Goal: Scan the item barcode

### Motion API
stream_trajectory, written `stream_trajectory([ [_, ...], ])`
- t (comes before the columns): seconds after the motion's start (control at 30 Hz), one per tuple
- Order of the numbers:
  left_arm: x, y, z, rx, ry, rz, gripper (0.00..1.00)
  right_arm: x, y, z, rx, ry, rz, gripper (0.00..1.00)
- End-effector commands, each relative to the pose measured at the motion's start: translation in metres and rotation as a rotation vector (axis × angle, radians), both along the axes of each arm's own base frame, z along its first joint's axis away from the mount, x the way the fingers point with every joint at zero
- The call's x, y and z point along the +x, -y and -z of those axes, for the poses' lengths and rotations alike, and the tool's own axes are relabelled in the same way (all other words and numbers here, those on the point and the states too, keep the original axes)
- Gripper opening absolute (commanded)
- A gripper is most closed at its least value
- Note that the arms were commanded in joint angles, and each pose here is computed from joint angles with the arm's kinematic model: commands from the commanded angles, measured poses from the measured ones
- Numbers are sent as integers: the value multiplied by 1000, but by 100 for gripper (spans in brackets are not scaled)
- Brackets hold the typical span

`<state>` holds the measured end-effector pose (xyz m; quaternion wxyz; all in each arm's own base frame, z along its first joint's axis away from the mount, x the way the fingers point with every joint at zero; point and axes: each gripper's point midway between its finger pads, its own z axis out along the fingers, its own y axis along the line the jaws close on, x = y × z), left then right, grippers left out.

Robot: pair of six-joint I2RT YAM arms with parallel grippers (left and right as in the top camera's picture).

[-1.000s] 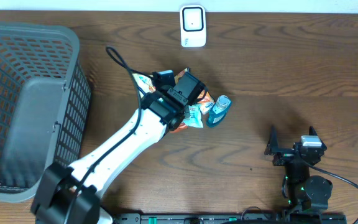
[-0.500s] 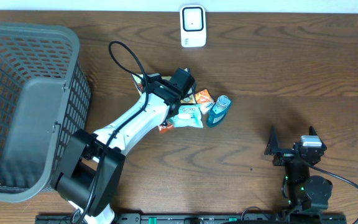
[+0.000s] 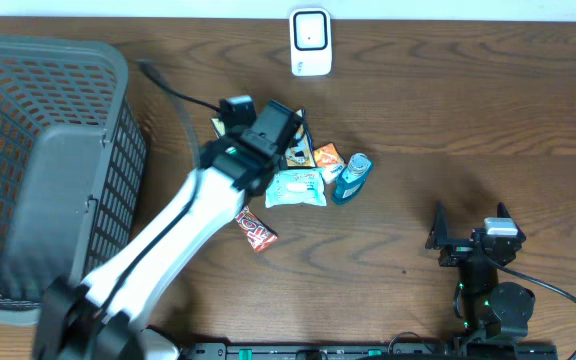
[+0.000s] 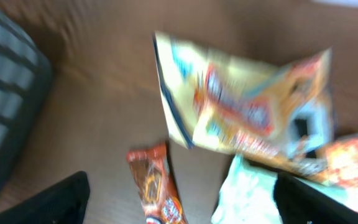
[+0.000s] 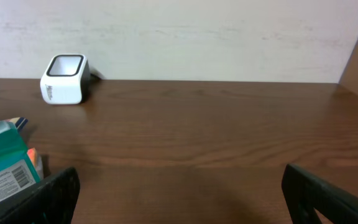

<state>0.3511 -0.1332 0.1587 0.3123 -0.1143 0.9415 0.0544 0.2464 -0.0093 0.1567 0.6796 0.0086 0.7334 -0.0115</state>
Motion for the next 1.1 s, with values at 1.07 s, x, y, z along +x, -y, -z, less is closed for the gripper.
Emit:
stream_trajectory([
  [1.07, -96, -142, -377, 286, 1002, -47, 98, 0, -1, 1, 14, -2, -3, 99],
])
